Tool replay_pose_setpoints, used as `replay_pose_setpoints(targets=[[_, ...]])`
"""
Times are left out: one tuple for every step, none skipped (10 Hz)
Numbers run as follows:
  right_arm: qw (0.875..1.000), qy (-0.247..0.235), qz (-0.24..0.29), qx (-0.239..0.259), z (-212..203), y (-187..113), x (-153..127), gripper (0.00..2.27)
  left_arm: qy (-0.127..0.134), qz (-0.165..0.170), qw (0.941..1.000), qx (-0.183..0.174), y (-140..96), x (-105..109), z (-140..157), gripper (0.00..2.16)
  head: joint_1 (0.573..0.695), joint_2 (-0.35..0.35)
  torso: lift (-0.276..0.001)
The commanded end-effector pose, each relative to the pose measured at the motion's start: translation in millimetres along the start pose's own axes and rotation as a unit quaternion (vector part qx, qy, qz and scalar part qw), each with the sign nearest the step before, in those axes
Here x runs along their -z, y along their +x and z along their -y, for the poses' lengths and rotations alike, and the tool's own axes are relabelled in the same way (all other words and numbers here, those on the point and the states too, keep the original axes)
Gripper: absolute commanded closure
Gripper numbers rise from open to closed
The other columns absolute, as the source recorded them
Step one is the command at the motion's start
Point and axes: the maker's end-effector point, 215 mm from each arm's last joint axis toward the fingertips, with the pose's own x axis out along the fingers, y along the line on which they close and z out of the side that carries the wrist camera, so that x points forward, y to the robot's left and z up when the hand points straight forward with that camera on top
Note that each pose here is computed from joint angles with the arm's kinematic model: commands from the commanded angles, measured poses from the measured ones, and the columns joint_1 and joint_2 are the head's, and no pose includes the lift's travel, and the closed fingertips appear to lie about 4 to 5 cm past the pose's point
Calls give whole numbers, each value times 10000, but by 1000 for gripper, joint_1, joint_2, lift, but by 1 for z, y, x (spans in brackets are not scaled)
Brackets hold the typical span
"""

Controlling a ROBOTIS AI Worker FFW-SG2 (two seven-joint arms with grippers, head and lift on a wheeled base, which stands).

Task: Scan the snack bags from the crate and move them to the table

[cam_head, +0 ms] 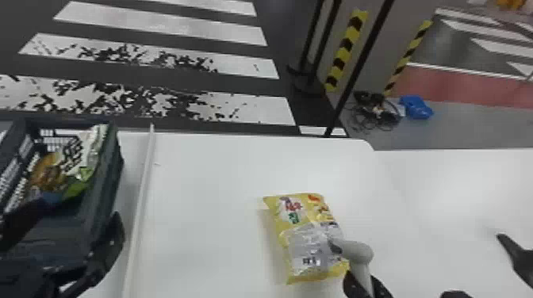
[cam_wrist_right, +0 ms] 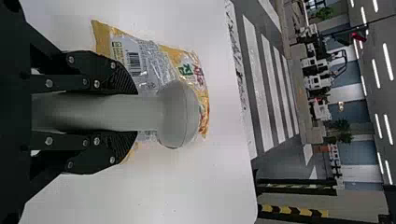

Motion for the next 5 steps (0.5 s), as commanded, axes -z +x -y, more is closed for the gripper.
replay_pose_setpoints(targets=[[10000, 14, 38, -55, -7, -1, 4, 2240, 4, -14, 10000, -13, -1, 1, -1, 33, 695, -259, -95], [9998, 2, 147, -115, -14, -6, -1, 2240, -2, -12, 10000, -17, -1, 1, -1, 33, 695, -252, -95], [9997, -8, 177, -163, -21, -12, -4, 2240, -25, -7, 10000, -16, -1, 1, 0, 33, 695, -243, -95], [9997, -6, 184, -187, -25, -15, -6, 2240, -36, -8, 10000, -32, -1, 1, -1, 33, 695, -233, -95], [9996, 30, 123, -242, -31, -17, 0, 2240, -47, 11, 10000, -33, -1, 0, 0, 33, 695, -226, -95]])
